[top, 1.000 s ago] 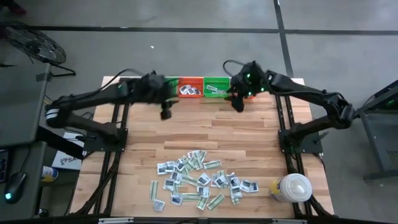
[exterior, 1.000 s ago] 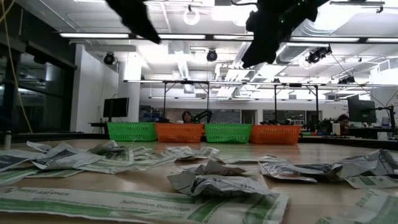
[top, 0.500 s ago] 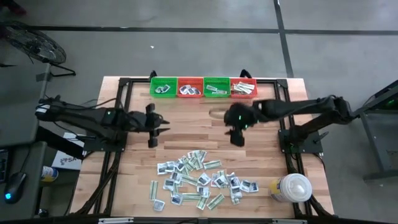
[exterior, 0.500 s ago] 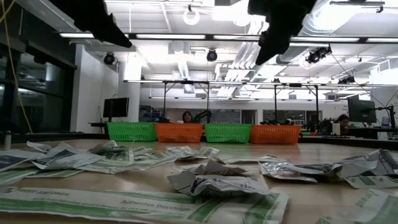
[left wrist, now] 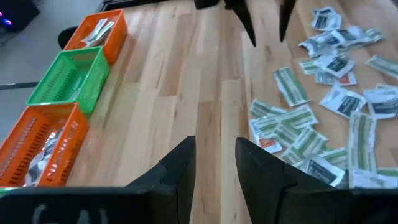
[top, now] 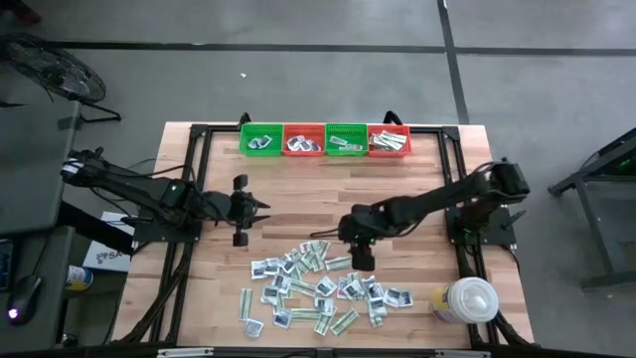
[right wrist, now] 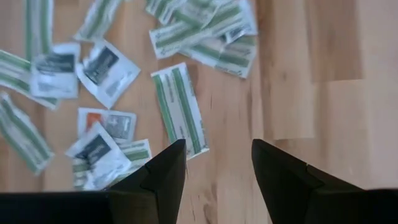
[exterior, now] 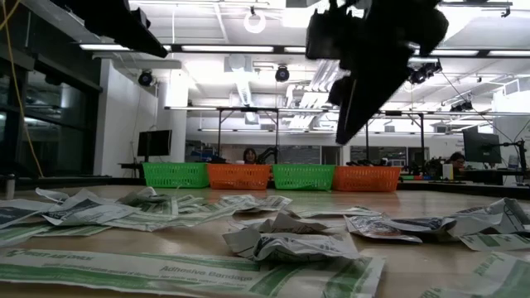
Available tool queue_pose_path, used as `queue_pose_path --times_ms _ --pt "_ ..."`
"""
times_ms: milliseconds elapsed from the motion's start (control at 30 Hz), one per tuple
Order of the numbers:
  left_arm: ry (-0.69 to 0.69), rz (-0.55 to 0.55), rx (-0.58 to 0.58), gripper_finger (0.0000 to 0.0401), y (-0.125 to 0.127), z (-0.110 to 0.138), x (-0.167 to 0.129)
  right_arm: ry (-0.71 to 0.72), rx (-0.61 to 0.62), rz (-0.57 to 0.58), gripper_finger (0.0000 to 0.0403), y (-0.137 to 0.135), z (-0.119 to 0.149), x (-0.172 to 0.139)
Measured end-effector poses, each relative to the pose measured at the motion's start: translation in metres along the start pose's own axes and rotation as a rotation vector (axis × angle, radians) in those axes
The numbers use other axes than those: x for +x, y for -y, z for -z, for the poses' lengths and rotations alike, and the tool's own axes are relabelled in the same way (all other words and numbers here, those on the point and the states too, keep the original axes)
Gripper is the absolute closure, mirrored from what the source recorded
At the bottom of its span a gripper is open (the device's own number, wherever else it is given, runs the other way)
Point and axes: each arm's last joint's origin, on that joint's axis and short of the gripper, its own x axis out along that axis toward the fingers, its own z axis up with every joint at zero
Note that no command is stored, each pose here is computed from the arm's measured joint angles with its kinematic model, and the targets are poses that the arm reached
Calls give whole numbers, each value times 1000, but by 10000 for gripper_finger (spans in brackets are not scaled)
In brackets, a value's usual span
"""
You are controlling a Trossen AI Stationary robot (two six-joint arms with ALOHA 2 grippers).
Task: Pick & Place First Aid Supplies
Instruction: Put the green bandage pack in the right orange bin
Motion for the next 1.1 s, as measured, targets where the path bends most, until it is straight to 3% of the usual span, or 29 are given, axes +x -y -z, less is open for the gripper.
queue_pose_path --times_ms 267,633,767,1033,1100 --pt "4 -9 -6 291 1 0 -1 -100 -184 22 226 -11 11 48" --pt "2 2 -10 291 1 0 0 -195 -255 121 234 -25 29 86" --pt "3 2 -10 291 1 0 0 -200 -268 120 265 -30 32 93" --pt "3 1 -11 291 1 0 -1 -214 -241 122 385 -27 33 93" --pt "3 1 -11 291 1 0 -1 -216 -232 119 396 -25 32 93"
